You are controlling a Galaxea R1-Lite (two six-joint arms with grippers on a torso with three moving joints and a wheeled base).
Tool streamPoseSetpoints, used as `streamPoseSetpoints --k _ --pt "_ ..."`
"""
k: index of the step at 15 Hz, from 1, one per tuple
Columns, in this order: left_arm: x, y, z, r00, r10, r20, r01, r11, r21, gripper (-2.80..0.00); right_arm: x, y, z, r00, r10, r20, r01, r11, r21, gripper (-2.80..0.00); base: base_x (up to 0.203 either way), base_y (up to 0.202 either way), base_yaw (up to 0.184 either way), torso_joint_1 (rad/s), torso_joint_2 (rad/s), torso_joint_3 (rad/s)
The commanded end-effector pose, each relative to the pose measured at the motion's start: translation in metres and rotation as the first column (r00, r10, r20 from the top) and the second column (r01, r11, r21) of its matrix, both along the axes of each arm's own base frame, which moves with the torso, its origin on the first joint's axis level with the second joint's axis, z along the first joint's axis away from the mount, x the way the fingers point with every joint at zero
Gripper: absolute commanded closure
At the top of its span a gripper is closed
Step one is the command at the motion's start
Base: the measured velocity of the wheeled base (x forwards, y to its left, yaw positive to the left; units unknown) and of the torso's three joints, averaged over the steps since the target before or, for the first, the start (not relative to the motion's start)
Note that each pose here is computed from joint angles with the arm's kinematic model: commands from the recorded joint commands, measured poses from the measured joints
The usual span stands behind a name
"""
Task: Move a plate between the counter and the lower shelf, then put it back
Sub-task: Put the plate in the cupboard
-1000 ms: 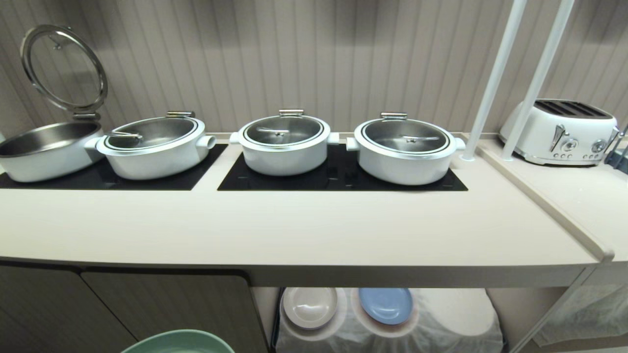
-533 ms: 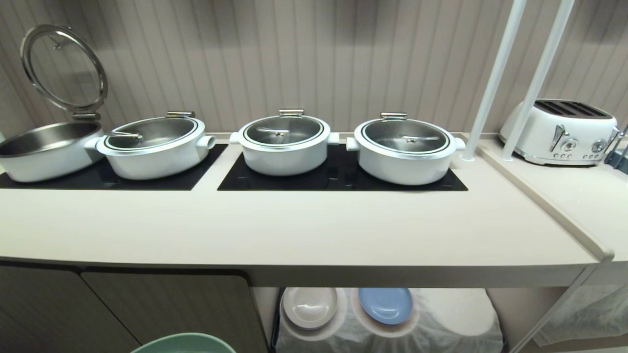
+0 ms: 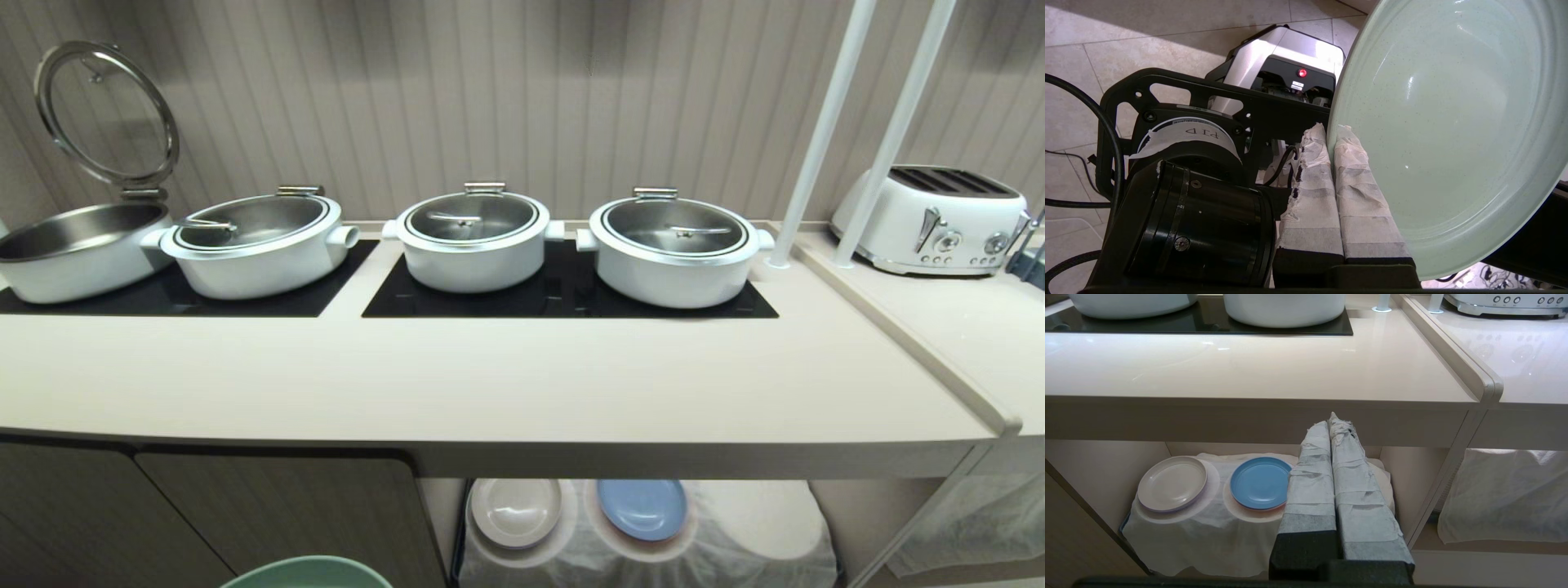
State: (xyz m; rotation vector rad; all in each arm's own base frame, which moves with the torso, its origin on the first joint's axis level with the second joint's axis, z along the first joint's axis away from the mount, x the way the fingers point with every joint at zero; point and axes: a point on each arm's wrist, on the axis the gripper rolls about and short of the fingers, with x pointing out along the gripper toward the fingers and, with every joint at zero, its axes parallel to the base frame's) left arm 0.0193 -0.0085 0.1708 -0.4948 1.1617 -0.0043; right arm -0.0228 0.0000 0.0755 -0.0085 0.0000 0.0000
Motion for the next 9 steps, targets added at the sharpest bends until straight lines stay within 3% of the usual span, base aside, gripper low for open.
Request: streamPoseSetpoints --k 1,9 --pt "0.0003 -0.0001 -0.0003 1.000 0.003 -0.010 -0.003 1.000 0.000 0.00 0.0000 0.0000 0.0000 1.000 0.000 0.000 0.000 1.000 -0.001 0.00 0.000 0.000 0.000 0.000 0.00 0.000" --pt "-0.0008 0.0002 -0.0047 1.000 0.002 -0.016 -0.002 1.000 0.002 0.00 0.0000 0.0000 0.0000 1.000 0.000 0.000 0.000 1.000 0.001 0.00 0.000 0.000 0.000 0.000 0.00 0.000"
